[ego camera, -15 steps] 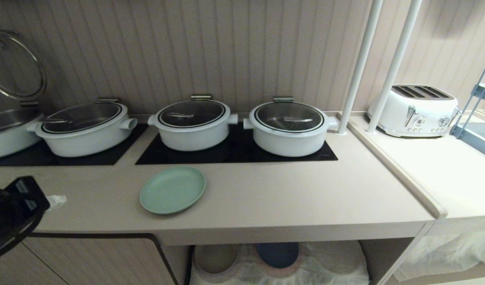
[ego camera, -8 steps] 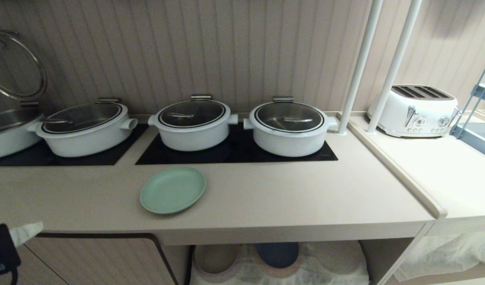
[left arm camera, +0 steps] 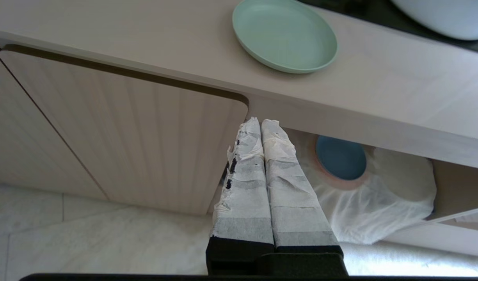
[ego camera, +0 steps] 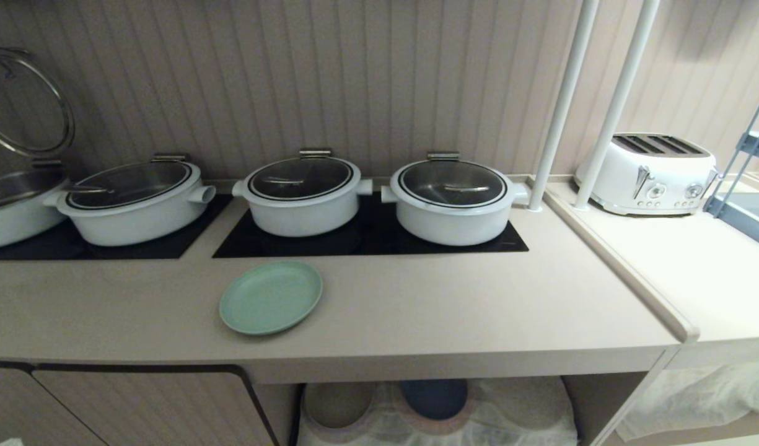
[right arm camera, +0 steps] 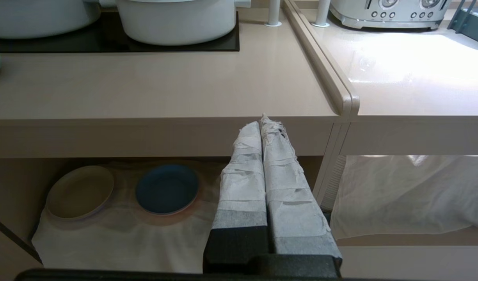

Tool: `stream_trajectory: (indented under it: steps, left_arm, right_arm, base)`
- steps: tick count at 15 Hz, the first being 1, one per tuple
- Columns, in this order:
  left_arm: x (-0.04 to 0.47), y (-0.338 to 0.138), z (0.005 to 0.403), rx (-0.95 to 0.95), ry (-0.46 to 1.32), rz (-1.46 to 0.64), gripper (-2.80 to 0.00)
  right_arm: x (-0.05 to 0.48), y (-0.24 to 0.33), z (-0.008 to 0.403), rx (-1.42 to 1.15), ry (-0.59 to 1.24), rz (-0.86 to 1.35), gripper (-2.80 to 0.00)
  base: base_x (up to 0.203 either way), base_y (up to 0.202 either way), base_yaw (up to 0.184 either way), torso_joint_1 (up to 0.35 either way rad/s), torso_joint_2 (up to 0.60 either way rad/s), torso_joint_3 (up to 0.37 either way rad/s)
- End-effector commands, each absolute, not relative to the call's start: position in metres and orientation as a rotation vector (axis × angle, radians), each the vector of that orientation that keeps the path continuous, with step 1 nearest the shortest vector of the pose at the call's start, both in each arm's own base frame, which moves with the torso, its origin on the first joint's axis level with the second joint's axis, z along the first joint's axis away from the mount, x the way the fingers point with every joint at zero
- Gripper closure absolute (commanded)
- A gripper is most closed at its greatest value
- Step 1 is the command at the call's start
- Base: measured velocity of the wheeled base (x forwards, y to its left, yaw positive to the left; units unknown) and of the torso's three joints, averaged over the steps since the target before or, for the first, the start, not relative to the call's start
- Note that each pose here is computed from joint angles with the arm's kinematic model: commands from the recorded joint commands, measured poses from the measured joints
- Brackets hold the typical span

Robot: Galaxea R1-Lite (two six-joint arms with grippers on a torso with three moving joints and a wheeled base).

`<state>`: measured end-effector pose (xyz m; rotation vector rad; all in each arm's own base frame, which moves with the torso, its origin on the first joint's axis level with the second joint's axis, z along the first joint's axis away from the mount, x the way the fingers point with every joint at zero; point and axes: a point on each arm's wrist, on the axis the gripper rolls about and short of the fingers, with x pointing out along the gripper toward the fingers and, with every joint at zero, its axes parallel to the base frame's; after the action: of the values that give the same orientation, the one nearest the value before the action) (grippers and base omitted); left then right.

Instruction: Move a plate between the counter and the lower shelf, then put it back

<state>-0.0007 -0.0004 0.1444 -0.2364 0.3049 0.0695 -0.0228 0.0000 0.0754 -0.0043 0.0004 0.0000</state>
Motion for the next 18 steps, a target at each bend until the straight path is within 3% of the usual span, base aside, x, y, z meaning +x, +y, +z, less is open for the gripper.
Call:
stream_trajectory:
  steps: [1,7,12,18]
  left_arm:
    - [-0.024,-0.001,0.130,-0.232,0.213,0.048,0.00]
    - [-0.043,0.002,0.098,-0.058,0.120,0.067,0.00]
    - [-0.026,0.003,0.088,-0.070,-0.062,0.139,0.00]
    - [-0.023,0.000,0.076,0.018,-0.008,0.015,0.00]
  right_arm:
    - [-0.023,0.000,0.075,-0.005,0.001,0.000,0.00]
    - [-0.023,0.000,0.075,-0.005,0.001,0.000,0.00]
    - [-0.023,0.000,0.075,-0.005,0.000,0.000,0.00]
    - [-0.023,0.000,0.075,-0.005,0.000,0.000,0.00]
  base:
    - [0.000,0.000,0.000,0.000,0.00,0.000]
    - [0.000,0.000,0.000,0.000,0.00,0.000]
    - [0.000,0.000,0.000,0.000,0.00,0.000]
    - [0.000,0.000,0.000,0.000,0.00,0.000]
